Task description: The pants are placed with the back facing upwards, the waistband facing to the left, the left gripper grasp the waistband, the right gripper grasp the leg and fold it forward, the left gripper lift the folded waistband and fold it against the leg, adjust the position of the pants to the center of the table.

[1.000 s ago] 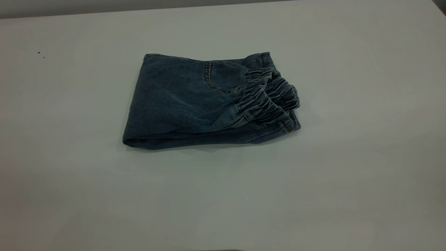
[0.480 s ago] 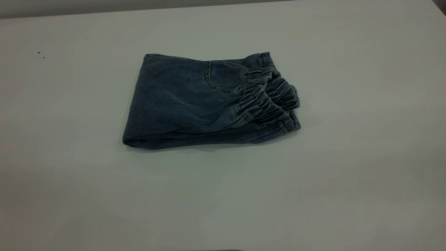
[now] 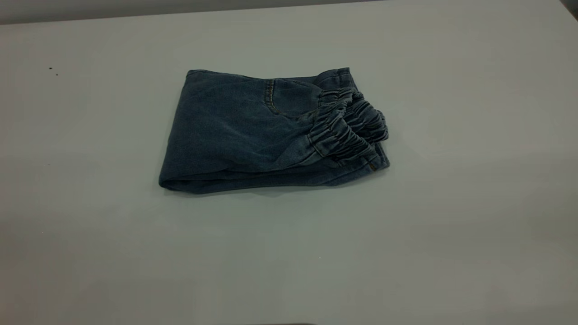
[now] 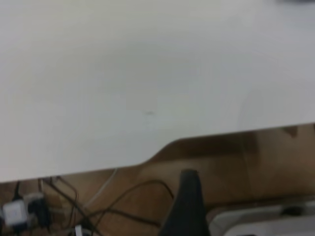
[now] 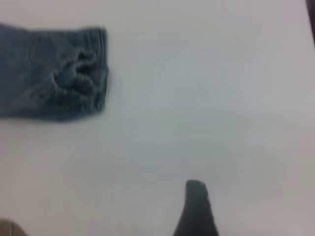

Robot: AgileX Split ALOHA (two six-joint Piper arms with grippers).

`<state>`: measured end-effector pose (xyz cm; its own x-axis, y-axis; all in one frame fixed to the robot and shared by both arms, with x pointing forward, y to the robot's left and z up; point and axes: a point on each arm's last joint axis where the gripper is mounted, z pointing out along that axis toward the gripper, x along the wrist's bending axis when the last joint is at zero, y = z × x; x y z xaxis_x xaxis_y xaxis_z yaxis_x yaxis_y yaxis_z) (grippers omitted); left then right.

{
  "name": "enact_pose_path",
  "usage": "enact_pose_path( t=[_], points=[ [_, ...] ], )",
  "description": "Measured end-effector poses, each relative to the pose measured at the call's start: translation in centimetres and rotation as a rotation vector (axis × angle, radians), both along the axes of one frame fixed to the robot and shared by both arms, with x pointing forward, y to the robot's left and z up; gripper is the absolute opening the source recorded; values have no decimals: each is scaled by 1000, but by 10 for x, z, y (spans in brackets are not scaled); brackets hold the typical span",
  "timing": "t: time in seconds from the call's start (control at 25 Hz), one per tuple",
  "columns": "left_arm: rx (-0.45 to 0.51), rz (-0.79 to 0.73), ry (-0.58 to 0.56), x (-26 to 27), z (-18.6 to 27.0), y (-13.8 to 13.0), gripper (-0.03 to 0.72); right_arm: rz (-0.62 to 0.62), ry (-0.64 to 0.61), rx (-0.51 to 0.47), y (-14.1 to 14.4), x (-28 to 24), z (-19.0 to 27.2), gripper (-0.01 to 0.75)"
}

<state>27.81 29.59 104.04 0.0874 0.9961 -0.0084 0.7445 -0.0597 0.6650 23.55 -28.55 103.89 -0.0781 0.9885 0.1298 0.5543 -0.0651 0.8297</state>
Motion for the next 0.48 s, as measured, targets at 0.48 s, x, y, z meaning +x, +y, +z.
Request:
enact_pose_path(
  t=[0.48],
  points=[
    [-5,-1,-303,-46,4,1,581,8,-17,9,1,-4,0,465]
  ],
)
